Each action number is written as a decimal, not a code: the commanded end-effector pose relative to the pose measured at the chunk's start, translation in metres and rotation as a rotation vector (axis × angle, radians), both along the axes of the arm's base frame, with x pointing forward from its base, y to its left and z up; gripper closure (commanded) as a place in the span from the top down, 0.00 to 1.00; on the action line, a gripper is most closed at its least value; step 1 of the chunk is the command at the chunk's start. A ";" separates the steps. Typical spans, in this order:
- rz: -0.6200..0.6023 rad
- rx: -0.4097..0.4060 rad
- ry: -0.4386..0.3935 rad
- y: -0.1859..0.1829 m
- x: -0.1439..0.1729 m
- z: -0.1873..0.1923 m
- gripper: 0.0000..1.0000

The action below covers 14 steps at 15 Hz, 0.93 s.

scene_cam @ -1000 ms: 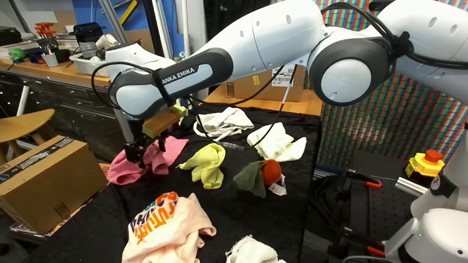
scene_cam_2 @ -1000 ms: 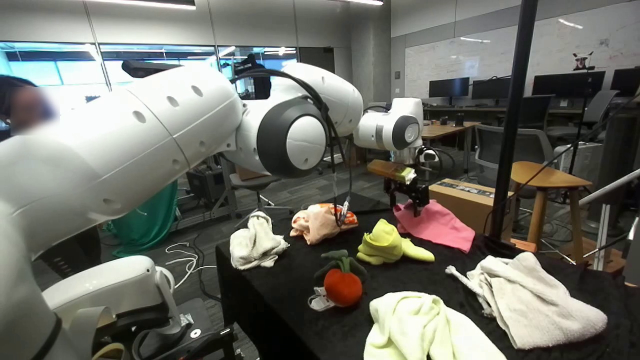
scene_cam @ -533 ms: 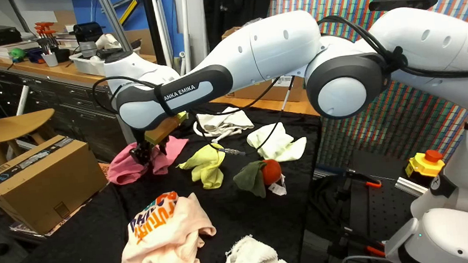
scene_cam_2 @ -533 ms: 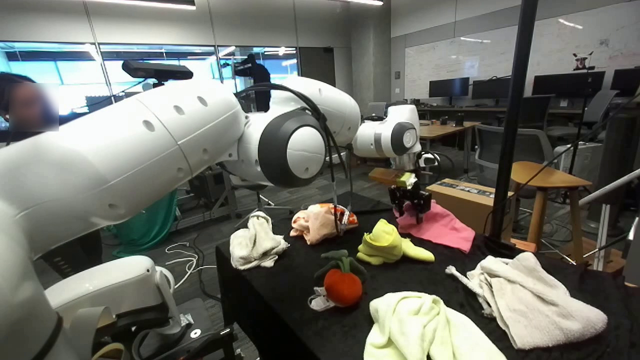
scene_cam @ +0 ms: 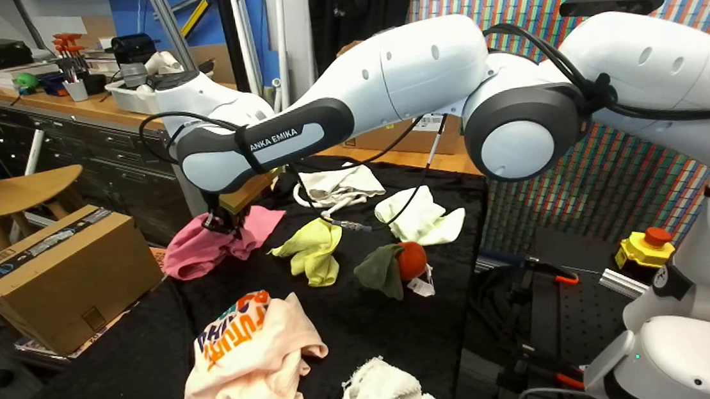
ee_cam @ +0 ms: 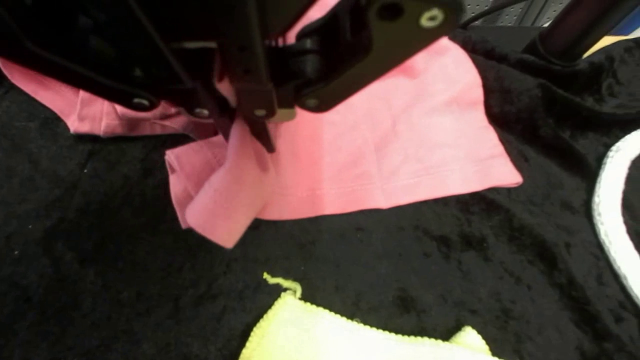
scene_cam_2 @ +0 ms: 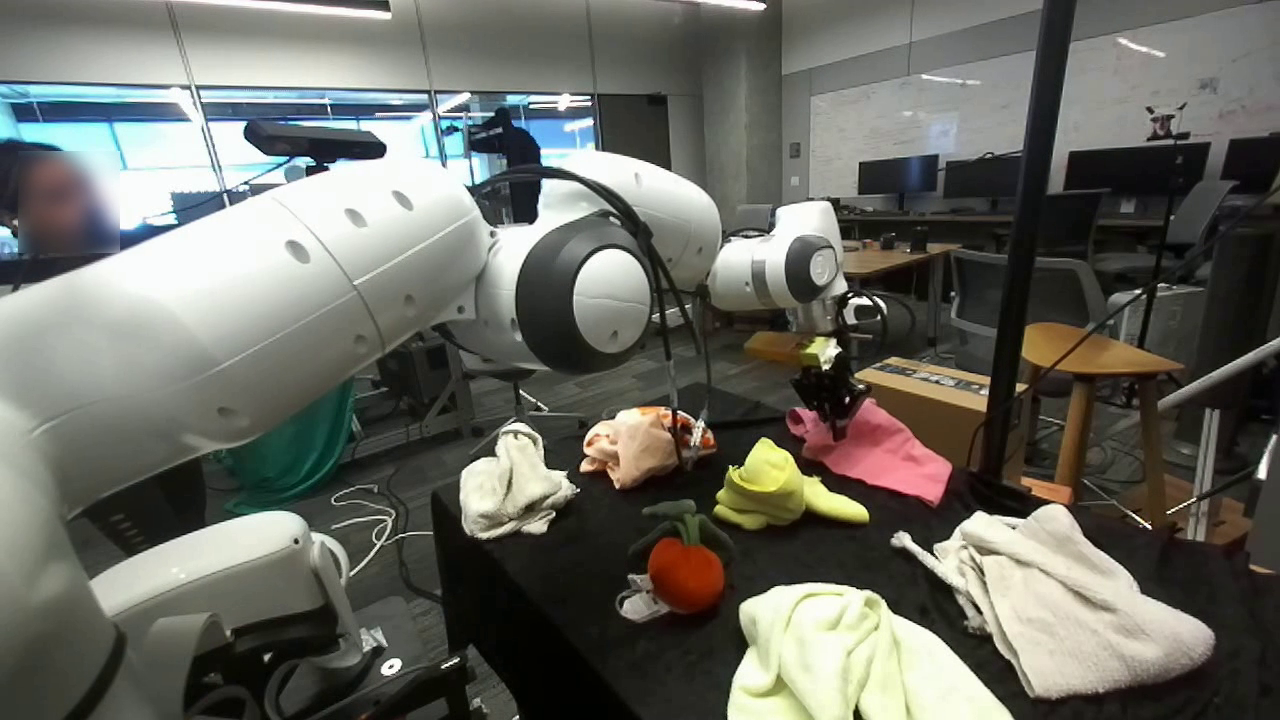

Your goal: Pile the rope, radish, t-shirts and towels together on the table

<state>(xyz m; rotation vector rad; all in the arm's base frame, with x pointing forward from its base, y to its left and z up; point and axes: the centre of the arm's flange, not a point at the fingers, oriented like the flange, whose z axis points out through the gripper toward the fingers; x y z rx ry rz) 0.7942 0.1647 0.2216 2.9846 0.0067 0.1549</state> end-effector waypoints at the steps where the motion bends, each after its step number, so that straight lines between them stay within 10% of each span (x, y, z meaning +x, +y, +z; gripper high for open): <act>1: -0.008 -0.037 -0.013 0.007 0.015 0.015 0.00; 14: -0.102 -0.092 -0.063 -0.043 -0.068 0.074 0.03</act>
